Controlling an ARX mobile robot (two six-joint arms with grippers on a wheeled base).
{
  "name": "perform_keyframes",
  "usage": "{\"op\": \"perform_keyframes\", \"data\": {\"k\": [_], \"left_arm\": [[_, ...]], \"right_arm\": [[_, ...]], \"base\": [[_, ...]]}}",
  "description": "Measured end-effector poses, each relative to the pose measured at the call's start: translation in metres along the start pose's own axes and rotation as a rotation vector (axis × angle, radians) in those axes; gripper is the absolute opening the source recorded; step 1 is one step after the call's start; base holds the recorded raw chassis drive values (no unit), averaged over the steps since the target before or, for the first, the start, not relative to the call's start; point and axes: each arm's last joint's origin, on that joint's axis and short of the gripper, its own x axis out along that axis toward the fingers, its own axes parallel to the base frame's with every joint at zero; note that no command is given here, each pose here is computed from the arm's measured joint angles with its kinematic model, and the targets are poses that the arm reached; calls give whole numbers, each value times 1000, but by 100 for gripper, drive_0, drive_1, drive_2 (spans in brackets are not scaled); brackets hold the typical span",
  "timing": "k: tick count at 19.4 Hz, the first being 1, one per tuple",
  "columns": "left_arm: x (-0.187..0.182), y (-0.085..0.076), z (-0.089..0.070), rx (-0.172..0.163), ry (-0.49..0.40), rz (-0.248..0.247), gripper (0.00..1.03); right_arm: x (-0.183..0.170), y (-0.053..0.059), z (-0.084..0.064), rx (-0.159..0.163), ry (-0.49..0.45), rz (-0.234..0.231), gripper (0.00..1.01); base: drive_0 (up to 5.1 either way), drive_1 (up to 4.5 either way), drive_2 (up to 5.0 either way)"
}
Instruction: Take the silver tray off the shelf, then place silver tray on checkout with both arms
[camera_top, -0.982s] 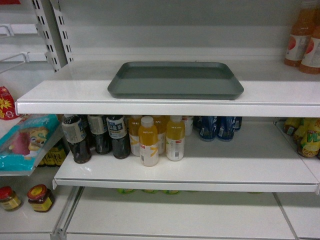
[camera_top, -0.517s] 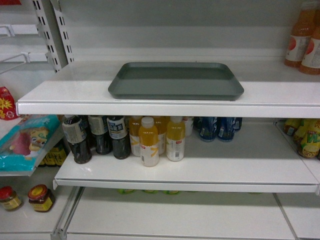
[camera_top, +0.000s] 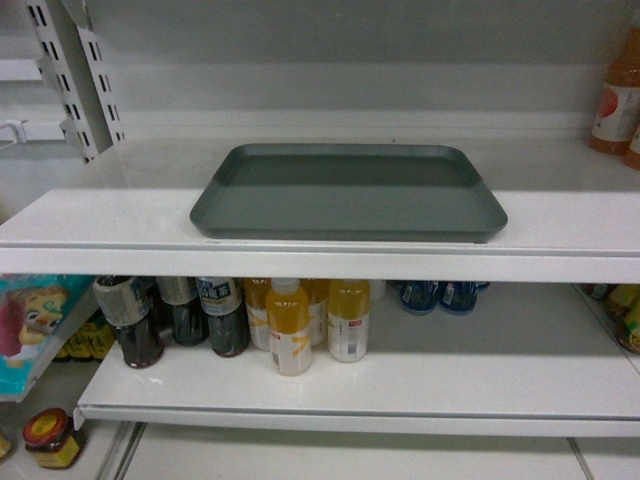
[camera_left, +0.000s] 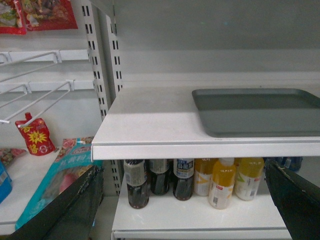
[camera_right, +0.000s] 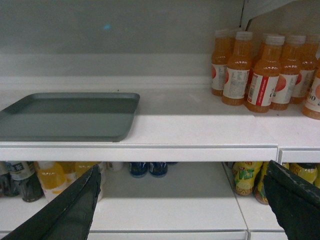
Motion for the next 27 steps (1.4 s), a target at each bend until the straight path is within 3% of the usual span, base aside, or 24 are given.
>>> {"op": "perform_keyframes", "data": {"k": [12,27], "left_arm": [[0,0,0,0,3,0,98],[0,0,0,0,4,0,98]], "right_arm": [[0,0,0,0,5,0,98],[0,0,0,0,2,0,98]], "base": [[12,440,-415],[0,0,0]]}}
